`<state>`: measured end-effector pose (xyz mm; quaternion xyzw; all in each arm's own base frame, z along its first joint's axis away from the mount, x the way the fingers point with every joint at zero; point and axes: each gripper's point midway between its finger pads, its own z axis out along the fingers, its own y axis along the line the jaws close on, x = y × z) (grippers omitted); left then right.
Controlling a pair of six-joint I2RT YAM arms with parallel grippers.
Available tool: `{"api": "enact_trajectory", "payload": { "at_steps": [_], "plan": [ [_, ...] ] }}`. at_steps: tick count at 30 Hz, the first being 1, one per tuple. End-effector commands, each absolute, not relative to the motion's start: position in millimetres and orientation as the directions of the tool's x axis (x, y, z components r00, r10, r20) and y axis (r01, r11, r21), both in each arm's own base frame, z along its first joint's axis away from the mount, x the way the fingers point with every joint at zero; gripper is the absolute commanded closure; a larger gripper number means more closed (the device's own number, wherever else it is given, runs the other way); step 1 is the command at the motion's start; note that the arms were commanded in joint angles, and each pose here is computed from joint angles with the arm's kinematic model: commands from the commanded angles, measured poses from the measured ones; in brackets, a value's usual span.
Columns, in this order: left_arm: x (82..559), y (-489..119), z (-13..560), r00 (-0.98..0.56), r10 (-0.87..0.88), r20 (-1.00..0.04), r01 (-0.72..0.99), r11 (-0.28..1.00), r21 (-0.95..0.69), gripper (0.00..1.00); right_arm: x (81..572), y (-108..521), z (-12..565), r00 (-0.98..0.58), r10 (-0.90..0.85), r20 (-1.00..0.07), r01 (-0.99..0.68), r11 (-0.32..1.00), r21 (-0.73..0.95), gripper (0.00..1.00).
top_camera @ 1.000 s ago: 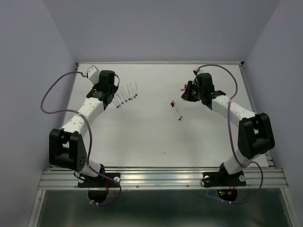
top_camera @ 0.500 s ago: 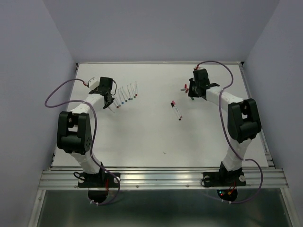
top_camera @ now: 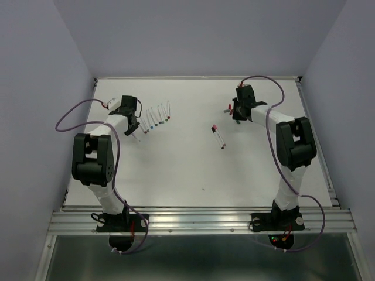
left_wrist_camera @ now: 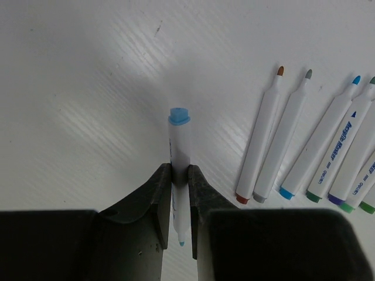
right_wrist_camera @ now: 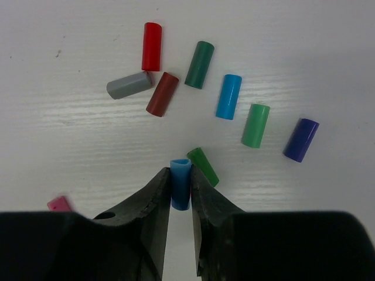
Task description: Open the pen caps
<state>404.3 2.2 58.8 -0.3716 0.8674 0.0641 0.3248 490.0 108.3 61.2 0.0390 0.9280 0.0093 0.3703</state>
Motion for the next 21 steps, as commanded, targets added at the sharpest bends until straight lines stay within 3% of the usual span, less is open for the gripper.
{"api": "enact_trajectory", "payload": {
  "at_steps": [1, 4, 12, 21],
  "plan": [
    [420.9, 4.3, 61.4, -0.519, -0.584, -0.624, -0.676, 0.727, -0.119, 1.0, 506.8, 103.5, 72.1, -0.692, 0.069, -0.718, 0.078, 0.997, 0.02, 0.74],
    [424.7, 2.8, 58.5, -0.526, -0.581, -0.621, -0.669, 0.734, -0.119, 1.0, 510.4, 107.7, 68.1, -0.698, 0.062, -0.713, 0.06, 0.998, 0.028, 0.71],
    [429.9, 6.3, 58.8, -0.534, -0.566, -0.628, -0.669, 0.737, -0.095, 0.79, 516.0, 114.3, 65.1, -0.702, 0.066, -0.709, 0.043, 0.998, 0.05, 0.67],
    [441.3, -2.5, 56.3, -0.55, -0.558, -0.621, -0.631, 0.765, -0.128, 0.67, 509.1, 122.5, 124.1, -0.631, 0.074, -0.772, -0.016, 0.994, 0.109, 0.57]
  ]
}}
